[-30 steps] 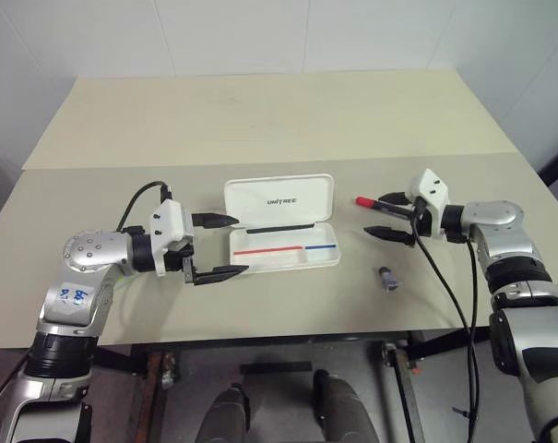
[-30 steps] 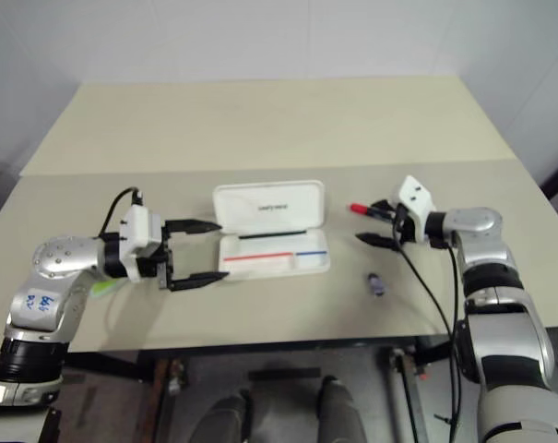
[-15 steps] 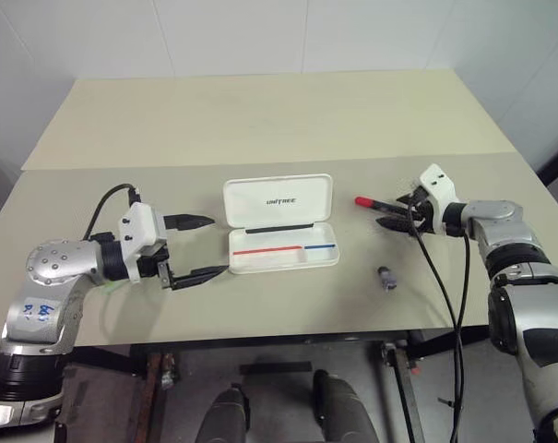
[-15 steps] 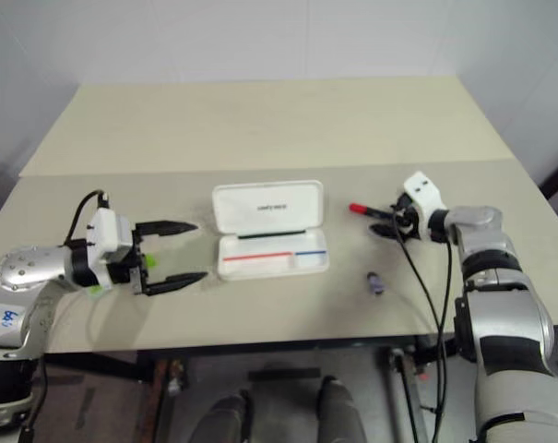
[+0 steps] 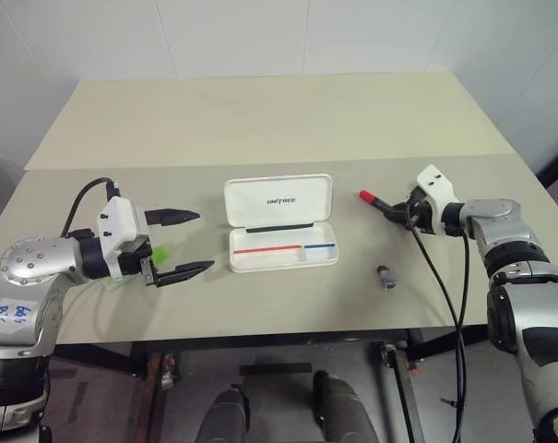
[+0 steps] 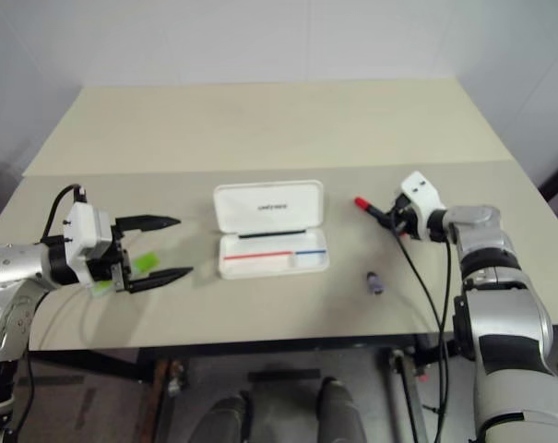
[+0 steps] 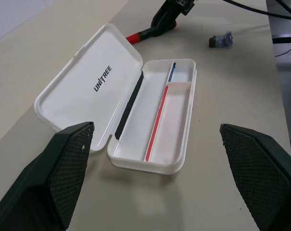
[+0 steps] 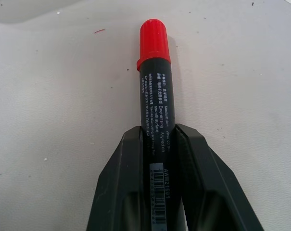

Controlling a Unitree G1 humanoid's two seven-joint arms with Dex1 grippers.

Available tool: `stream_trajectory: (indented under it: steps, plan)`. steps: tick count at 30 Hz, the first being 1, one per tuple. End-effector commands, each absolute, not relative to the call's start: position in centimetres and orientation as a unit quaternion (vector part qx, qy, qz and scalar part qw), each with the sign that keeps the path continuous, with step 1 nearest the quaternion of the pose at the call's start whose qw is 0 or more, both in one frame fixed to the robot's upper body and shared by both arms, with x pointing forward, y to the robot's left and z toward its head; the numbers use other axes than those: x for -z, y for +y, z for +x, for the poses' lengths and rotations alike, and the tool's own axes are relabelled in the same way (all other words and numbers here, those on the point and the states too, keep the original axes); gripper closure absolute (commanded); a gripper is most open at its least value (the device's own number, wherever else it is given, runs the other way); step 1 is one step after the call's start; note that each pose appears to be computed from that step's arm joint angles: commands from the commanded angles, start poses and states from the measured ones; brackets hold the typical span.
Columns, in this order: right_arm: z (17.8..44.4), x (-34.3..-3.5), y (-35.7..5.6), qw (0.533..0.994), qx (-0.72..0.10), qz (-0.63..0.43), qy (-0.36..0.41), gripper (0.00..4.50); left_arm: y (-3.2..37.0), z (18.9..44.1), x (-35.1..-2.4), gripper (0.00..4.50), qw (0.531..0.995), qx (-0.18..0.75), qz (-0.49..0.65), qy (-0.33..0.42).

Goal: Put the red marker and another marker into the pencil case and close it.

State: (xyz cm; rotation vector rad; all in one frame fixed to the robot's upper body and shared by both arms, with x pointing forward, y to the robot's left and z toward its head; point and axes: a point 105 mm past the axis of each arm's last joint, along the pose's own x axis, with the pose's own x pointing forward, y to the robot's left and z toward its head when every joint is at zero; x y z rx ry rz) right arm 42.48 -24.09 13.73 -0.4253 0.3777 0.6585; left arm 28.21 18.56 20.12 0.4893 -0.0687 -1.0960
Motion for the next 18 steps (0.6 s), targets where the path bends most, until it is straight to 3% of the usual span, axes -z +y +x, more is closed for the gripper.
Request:
stream_trajectory:
  steps: [1, 6, 10, 18]
  plan:
    - [42.1, -13.3, -23.4, 0.897, -0.345, -0.209, 0.181, 3.92, 17.5, 28.4, -21.3, 0.0, 0.813, 0.529, 0.237, -0.056]
    - [42.0, -16.5, -24.0, 0.902, -0.355, -0.226, 0.097, 3.92, 17.1, 28.9, -21.2, 0.0, 0.808, 0.539, 0.231, -0.062]
    - [41.2, -17.8, -25.1, 0.895, -0.364, -0.248, 0.072, 3.92, 17.1, 29.5, -21.1, 0.0, 0.807, 0.541, 0.225, -0.068]
    - [37.6, -19.9, -23.3, 0.836, -0.471, -0.281, 0.027, 3.92, 16.9, 30.0, -20.5, 0.0, 0.801, 0.552, 0.221, -0.068]
